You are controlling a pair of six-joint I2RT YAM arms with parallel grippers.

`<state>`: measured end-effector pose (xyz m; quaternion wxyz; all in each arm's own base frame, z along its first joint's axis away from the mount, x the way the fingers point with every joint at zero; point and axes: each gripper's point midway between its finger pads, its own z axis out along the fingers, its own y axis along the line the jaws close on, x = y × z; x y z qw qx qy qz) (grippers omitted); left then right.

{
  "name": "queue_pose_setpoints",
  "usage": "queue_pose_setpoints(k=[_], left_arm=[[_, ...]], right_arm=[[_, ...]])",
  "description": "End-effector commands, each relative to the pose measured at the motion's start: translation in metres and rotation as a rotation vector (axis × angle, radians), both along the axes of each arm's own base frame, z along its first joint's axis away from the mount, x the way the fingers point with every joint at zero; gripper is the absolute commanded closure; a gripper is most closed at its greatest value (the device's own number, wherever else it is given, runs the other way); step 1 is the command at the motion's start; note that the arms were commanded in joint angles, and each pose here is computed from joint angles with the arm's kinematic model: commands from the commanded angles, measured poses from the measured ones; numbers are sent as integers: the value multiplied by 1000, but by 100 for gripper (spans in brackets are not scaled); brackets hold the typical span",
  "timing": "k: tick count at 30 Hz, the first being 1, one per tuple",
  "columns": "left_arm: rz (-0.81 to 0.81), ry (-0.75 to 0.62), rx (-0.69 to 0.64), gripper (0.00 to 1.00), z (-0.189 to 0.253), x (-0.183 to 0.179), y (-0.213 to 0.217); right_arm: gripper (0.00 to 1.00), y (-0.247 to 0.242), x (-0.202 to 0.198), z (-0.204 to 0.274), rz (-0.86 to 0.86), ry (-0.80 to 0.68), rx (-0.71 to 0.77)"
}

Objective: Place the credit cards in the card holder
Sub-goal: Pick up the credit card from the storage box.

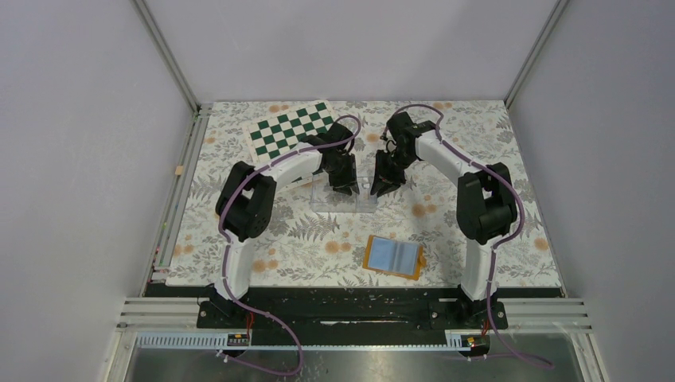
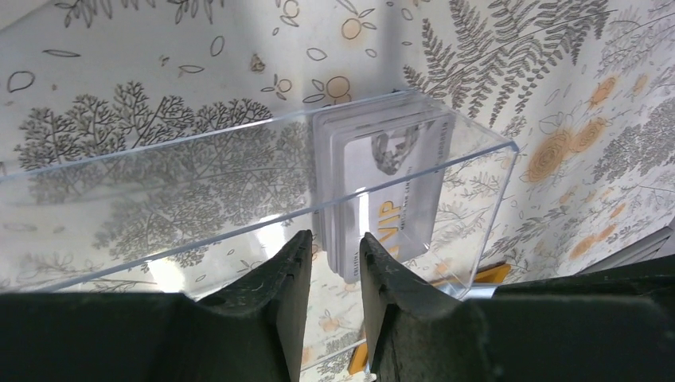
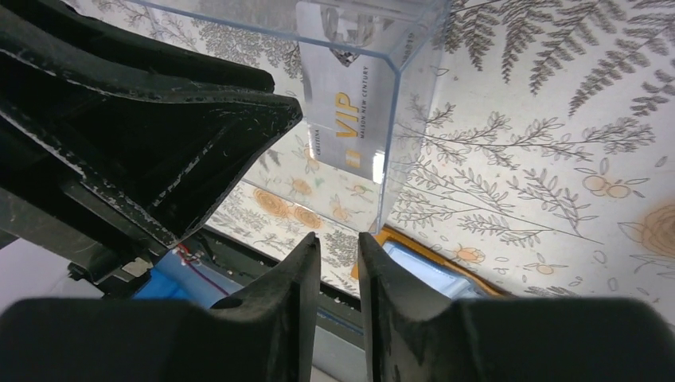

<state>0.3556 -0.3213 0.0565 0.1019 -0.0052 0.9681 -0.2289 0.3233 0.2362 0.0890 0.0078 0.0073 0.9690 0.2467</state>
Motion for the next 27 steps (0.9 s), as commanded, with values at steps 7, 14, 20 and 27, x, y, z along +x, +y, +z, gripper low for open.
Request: queue_pose_setpoints(k=[7, 14, 20, 27], left_arm=[[-8, -26, -79, 75, 12, 4, -16], [-13, -9, -68, 81, 2, 1, -17], [-16, -1, -65, 82, -1, 0, -18], [-22, 7, -72, 84, -3, 0, -23]], right_arm=[[68, -16, 6, 12, -16, -58, -56], [84, -13, 3, -11, -4, 10, -56], [87, -13, -1, -19, 4, 33, -62], [90, -12, -2, -24, 12, 47, -60]])
